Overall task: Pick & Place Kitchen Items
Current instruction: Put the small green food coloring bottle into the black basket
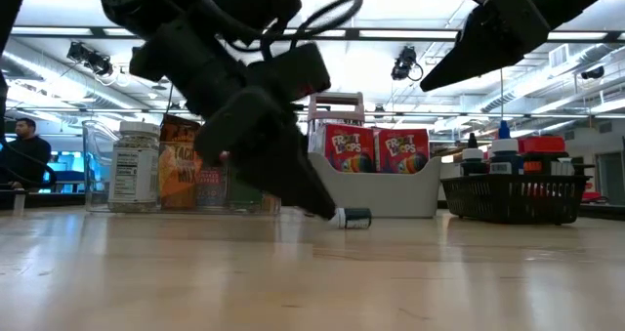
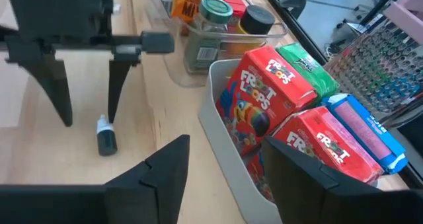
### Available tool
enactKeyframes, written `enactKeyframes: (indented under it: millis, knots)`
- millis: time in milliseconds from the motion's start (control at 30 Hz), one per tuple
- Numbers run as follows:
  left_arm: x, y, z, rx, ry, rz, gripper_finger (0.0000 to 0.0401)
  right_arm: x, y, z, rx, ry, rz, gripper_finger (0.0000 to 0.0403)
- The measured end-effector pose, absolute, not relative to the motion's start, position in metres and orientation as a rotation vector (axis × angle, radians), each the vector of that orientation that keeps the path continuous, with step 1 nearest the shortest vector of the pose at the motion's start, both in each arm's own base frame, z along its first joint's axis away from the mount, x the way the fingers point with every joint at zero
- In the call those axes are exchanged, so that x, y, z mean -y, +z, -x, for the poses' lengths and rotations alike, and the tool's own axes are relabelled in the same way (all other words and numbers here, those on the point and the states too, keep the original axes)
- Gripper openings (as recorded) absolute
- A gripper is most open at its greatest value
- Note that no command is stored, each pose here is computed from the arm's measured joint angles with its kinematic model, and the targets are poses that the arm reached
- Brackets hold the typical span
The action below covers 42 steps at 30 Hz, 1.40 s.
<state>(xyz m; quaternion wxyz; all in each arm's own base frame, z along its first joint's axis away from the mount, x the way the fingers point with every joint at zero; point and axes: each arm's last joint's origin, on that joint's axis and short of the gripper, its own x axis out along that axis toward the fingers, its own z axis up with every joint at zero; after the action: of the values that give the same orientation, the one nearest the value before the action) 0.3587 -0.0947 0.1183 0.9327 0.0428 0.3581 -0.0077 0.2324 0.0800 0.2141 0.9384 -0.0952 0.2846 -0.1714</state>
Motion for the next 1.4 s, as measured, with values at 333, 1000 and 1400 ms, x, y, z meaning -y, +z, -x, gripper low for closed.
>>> enactKeyframes:
  millis: [333,1000,1400]
  knots:
    - [0.09,0.102,-0.363,-0.752,0.004,-0.087,0.0206,-0.081,0.214,-0.233,-0.584,-0.328,0.185,0.0201]
    - [0.086,0.102,-0.369,-0.705,-0.028,-0.027,0.0206,-0.118,0.178,-0.255,-0.691,0.287,0.121,0.0205]
    - [0.085,0.102,-0.369,-0.705,-0.028,-0.025,0.0206,-0.132,0.114,-0.261,-0.885,0.371,0.3,0.0229]
